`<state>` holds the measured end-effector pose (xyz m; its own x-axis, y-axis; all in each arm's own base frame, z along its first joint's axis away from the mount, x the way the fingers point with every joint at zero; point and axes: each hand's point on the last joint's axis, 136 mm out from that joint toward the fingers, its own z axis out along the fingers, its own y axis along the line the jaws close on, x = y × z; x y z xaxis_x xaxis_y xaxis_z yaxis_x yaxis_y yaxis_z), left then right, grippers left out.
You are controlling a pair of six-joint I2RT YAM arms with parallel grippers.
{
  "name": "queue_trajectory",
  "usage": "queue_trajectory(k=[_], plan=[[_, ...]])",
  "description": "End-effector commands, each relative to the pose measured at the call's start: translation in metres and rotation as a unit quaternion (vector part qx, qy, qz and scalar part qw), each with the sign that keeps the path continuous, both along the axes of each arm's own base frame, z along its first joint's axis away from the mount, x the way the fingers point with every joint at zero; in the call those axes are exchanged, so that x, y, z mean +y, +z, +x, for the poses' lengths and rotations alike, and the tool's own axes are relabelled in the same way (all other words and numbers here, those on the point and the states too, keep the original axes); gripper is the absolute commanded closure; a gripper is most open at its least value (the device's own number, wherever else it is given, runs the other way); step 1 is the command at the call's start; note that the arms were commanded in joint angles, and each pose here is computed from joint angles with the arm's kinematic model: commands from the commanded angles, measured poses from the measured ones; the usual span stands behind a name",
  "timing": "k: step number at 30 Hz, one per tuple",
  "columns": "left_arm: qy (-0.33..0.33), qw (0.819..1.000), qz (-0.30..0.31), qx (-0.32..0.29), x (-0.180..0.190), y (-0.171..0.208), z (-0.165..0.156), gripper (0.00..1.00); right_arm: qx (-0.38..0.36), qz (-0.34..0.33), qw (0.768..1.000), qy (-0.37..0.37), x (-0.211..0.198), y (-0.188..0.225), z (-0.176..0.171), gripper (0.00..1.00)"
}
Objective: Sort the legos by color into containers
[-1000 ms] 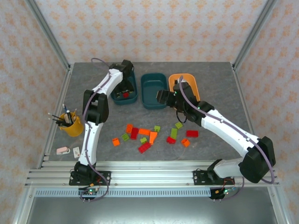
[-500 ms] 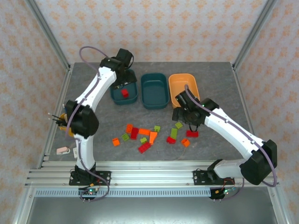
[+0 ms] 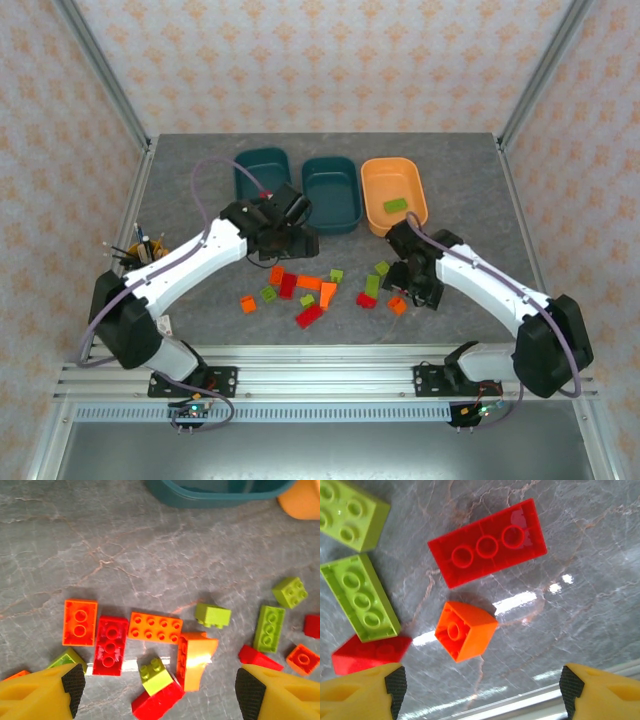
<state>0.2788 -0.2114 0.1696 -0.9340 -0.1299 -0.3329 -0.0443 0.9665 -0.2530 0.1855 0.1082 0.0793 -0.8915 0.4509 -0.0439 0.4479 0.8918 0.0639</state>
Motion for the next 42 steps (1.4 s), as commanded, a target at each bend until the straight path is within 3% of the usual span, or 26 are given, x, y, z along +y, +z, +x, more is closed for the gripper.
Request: queue_trajectory(k=[1,4,8,18,29,42], plan=[[-0.01,0.999,-0.03,-0.034,-0.005,0.015,-0.003,0.18,-0.006,0.048,0.996,-0.076,0.01,-0.01,0.004,0.18],[-0.016,0.999,-0.036,-0.035,-0.004,0.015,-0.008,0.18,-0.004,0.088,0.987,-0.134,0.022,-0.026,0.006,0.18],[-0.02,0.999,-0.036,-0.035,-0.004,0.017,-0.01,0.18,-0.008,0.091,0.98,-0.176,0.02,-0.038,0.007,0.19],[-0.017,0.997,-0.058,-0.046,-0.007,0.021,-0.01,0.19,0.008,0.07,0.981,-0.18,0.014,-0.056,0.001,0.26],[-0.111,0.981,-0.155,-0.046,-0.036,0.038,-0.037,0.18,0.019,0.047,0.983,-0.177,0.012,-0.07,0.003,0.39],[-0.079,0.981,-0.17,-0.047,-0.033,0.034,-0.036,0.18,0.0,0.041,0.984,-0.172,0.01,-0.066,0.012,0.6]])
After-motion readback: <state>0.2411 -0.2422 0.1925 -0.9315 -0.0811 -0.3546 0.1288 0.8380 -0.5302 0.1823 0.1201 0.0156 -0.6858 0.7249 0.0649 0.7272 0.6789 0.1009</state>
